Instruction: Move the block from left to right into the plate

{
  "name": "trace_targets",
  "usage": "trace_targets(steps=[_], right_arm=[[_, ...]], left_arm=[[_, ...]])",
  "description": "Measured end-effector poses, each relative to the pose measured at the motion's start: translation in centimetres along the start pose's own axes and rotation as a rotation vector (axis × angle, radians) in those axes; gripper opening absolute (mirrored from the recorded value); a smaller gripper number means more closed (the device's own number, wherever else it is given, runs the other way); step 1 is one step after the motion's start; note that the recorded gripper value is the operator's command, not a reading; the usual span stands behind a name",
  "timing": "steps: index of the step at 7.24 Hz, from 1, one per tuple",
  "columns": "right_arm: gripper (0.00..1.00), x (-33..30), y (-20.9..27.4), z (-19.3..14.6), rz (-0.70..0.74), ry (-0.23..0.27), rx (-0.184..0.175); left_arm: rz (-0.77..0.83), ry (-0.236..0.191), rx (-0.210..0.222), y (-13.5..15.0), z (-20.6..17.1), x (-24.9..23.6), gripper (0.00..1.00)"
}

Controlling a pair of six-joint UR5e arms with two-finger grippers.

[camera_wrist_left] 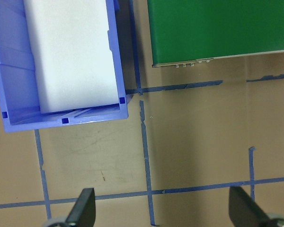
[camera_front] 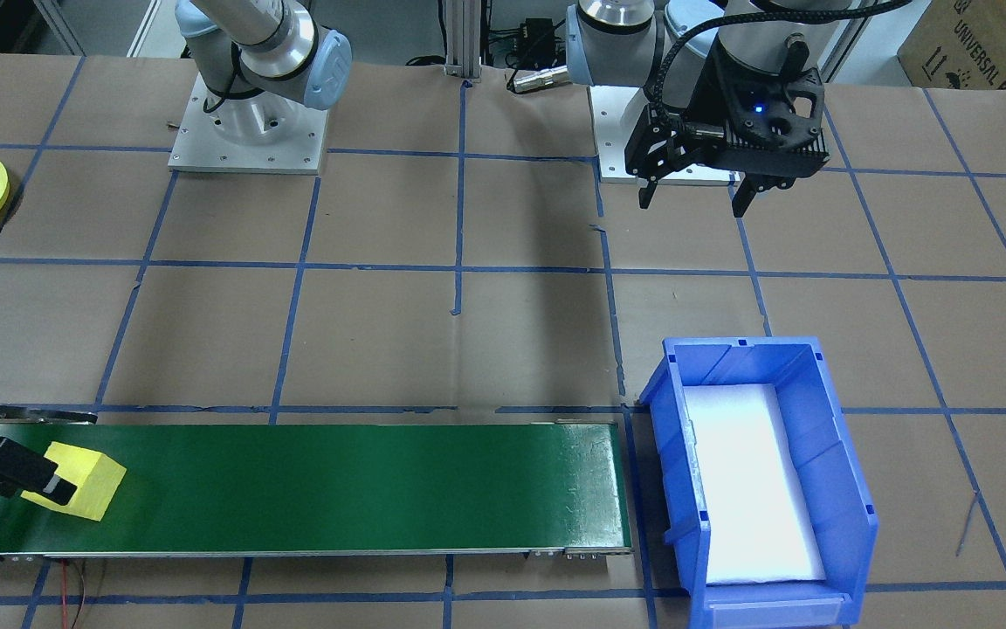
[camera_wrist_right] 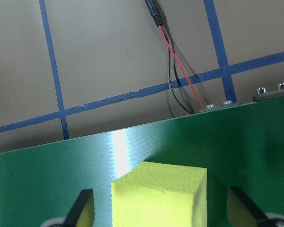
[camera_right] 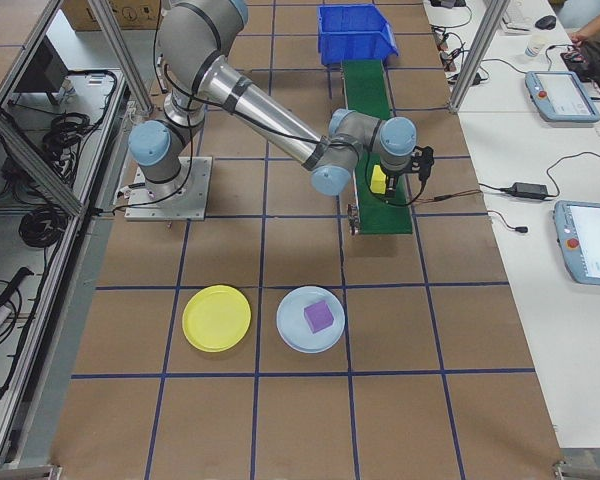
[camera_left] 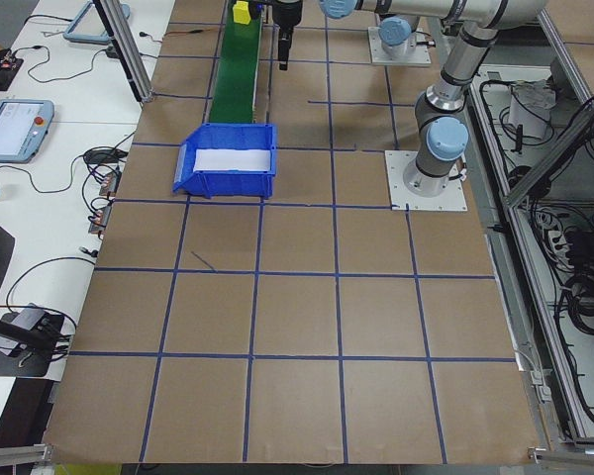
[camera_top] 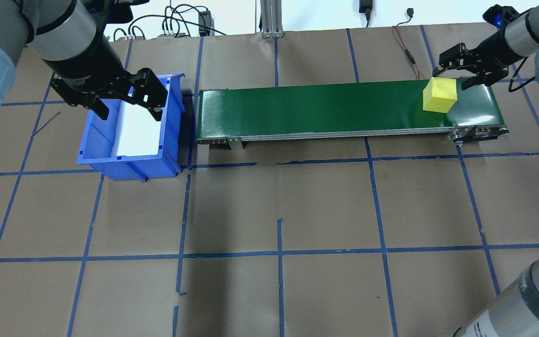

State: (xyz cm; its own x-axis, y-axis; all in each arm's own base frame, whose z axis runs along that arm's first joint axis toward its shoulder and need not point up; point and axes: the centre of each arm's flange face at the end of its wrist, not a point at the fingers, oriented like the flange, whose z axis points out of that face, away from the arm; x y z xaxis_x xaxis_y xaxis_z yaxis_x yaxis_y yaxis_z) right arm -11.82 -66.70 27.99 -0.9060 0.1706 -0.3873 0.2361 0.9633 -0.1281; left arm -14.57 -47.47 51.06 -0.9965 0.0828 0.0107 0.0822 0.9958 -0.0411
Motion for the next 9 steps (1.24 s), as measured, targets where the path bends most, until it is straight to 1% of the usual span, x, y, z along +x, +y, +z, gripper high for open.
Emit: trace_targets(steps=[1, 2, 3, 4, 5, 6, 7, 9], right_arm=[[1.0, 0.1, 0.1, 0.2, 0.001, 0.001, -0.004], [1.0, 0.4, 0.4, 0.6, -0.003, 0.013, -0.015], [0.97, 0.9, 0.7, 1.1, -0.017, 0.044, -0.03], [0.65, 1.5, 0.9, 1.4, -0.038, 0.086, -0.044], [0.3, 2.0, 1.1, 1.5, -0.049, 0.132, -0.057], [0.25, 2.7, 1.2, 1.3, -0.057, 0.202, -0.069], [0.25, 3.2, 1.1, 0.7, -0.069, 0.266, -0.073], [0.24, 3.8, 1.5, -1.6, -0.16, 0.35, -0.083]], left_arm=[[0.0, 0.0, 0.0, 0.0, 0.0, 0.0, 1.0], [0.0, 0.0, 0.0, 0.0, 0.0, 0.0, 1.0], [0.0, 0.0, 0.0, 0.0, 0.0, 0.0, 1.0], [0.0, 0.0, 0.0, 0.0, 0.0, 0.0, 1.0], [0.0, -0.001, 0.0, 0.0, 0.0, 0.0, 1.0], [0.0, -0.001, -0.001, 0.0, 0.0, 0.0, 1.0], [0.0, -0.001, -0.001, 0.0, 0.0, 0.0, 1.0], [0.0, -0.002, -0.001, 0.0, 0.0, 0.0, 1.0]])
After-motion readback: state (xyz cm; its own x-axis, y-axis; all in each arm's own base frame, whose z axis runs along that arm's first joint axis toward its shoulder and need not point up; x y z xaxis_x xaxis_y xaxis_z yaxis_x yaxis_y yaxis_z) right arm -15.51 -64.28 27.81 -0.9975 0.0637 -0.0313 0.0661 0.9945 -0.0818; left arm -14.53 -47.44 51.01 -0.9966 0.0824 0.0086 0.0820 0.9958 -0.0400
